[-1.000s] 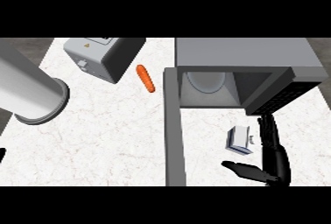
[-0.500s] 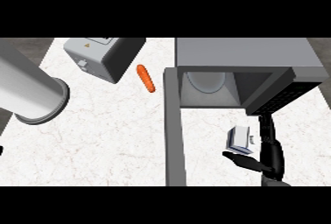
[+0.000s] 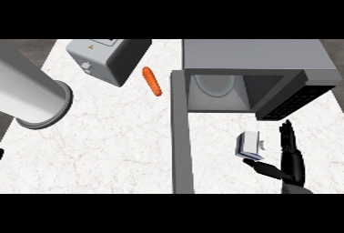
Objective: Pick up the milk, place it into the microwave and close the microwave
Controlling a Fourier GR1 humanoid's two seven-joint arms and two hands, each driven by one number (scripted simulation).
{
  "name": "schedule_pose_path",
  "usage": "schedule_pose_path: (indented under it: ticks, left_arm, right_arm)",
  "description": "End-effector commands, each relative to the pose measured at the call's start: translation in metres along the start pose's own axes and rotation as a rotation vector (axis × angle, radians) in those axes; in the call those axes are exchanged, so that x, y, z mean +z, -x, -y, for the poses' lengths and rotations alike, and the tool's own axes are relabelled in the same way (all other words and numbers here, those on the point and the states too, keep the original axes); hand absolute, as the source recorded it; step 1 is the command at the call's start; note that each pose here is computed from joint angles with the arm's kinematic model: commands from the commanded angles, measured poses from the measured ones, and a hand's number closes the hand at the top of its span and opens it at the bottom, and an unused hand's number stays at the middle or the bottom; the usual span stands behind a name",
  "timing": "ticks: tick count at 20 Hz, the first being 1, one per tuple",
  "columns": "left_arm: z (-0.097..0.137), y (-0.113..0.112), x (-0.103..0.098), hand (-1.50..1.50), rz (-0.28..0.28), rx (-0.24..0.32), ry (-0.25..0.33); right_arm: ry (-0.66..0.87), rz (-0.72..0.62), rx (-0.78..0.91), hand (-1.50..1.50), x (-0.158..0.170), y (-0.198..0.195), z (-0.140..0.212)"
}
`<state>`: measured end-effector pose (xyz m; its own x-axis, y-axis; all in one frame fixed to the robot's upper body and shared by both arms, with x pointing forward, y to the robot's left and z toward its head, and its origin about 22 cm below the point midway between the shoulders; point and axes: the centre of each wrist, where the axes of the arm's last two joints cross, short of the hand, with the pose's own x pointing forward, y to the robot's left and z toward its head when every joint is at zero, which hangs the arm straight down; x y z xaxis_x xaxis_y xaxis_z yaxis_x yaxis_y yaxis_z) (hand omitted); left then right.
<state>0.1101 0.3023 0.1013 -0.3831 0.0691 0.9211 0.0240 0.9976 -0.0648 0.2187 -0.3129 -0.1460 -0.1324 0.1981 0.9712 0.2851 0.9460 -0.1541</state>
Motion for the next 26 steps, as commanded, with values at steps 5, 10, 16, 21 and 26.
schedule_pose_path:
  ticks: [5,10,16,21,26]
  left_arm:
    - [-0.002,0.003,0.0,-1.5,-0.013,0.001,0.004]
    - [-0.01,-0.006,0.008,-1.5,-0.027,0.013,0.02]
    - [-0.012,0.005,0.012,-1.5,-0.01,0.023,-0.025]
    - [-0.001,-0.006,0.006,-1.5,-0.007,0.02,0.002]
    - [-0.015,-0.005,0.012,-1.5,-0.035,0.047,0.018]
  right_arm:
    - [-0.356,-0.007,-0.307,-1.5,0.006,0.007,-0.003]
    - [-0.305,0.106,-0.308,1.5,0.011,0.01,-0.02]
    - [-0.073,0.191,-0.127,1.5,-0.023,-0.012,-0.042]
    - [-0.138,0.231,-0.235,1.5,-0.033,-0.022,-0.016]
    - [-0.189,0.265,-0.228,1.5,-0.049,-0.047,-0.003]
